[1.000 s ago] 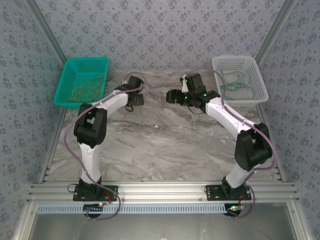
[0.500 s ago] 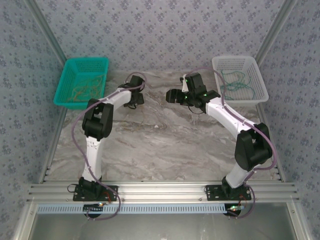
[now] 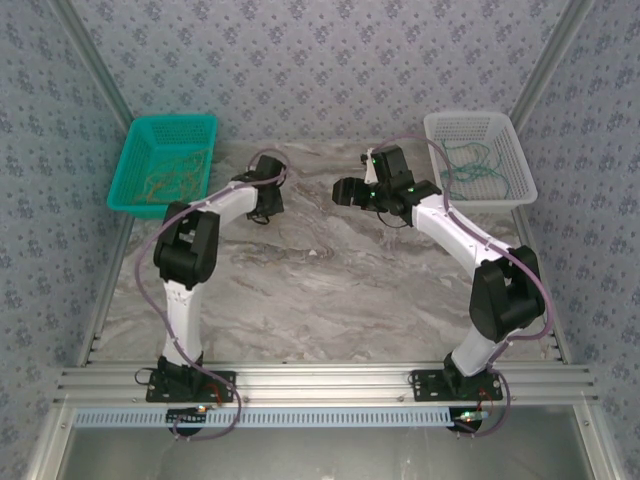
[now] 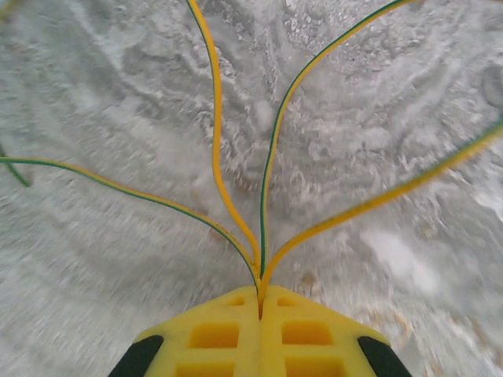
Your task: Untangle the cables
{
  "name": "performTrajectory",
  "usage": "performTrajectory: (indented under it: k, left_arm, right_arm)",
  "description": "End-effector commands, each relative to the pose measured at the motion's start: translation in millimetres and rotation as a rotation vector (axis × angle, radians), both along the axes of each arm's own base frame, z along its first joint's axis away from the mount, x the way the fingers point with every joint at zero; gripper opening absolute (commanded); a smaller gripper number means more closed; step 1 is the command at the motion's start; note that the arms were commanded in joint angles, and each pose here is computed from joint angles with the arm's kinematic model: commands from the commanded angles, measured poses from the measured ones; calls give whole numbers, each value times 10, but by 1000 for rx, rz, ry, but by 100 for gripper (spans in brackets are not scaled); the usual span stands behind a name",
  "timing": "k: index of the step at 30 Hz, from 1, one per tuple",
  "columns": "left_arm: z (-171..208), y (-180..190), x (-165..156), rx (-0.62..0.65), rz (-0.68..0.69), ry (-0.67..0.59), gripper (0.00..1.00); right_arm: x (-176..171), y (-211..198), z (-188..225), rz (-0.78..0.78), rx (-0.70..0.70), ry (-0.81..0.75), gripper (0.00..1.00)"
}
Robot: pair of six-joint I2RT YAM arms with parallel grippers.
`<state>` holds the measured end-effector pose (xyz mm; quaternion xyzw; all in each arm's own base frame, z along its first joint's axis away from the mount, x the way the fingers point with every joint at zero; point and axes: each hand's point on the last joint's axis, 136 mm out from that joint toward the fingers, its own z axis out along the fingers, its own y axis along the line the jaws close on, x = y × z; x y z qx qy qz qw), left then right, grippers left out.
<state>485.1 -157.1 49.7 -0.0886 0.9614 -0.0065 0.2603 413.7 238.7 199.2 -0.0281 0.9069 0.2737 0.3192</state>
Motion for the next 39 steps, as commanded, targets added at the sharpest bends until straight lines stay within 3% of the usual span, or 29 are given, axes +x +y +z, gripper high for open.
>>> performTrajectory:
  k: [1,10,20,27,30,34,39]
  left_arm:
    - [804,-60,-41,-63,-36,-142,0]
    - [1980,289,-150,-46,-57,-334,0]
    - [2842,1331,243,12,33,-457,0]
    - [3427,1986,383,-20,121,-553,0]
    - [3712,2196,472,64,142,-614,0]
    - [3519,2642,756,262,219,-569,0]
    - [2504,2792,1042,303,199,-334,0]
  right_arm:
    - [-26,-19,149,-2,32,-24,77]
    - [-36,-6,190,0,56,-44,77]
    - [-51,23,219,3,70,-46,77]
    - [-55,17,251,1,68,-56,77]
    - [-48,18,260,0,71,-58,77]
    - [-47,54,274,3,89,-66,77]
    - [-81,74,270,12,86,-65,77]
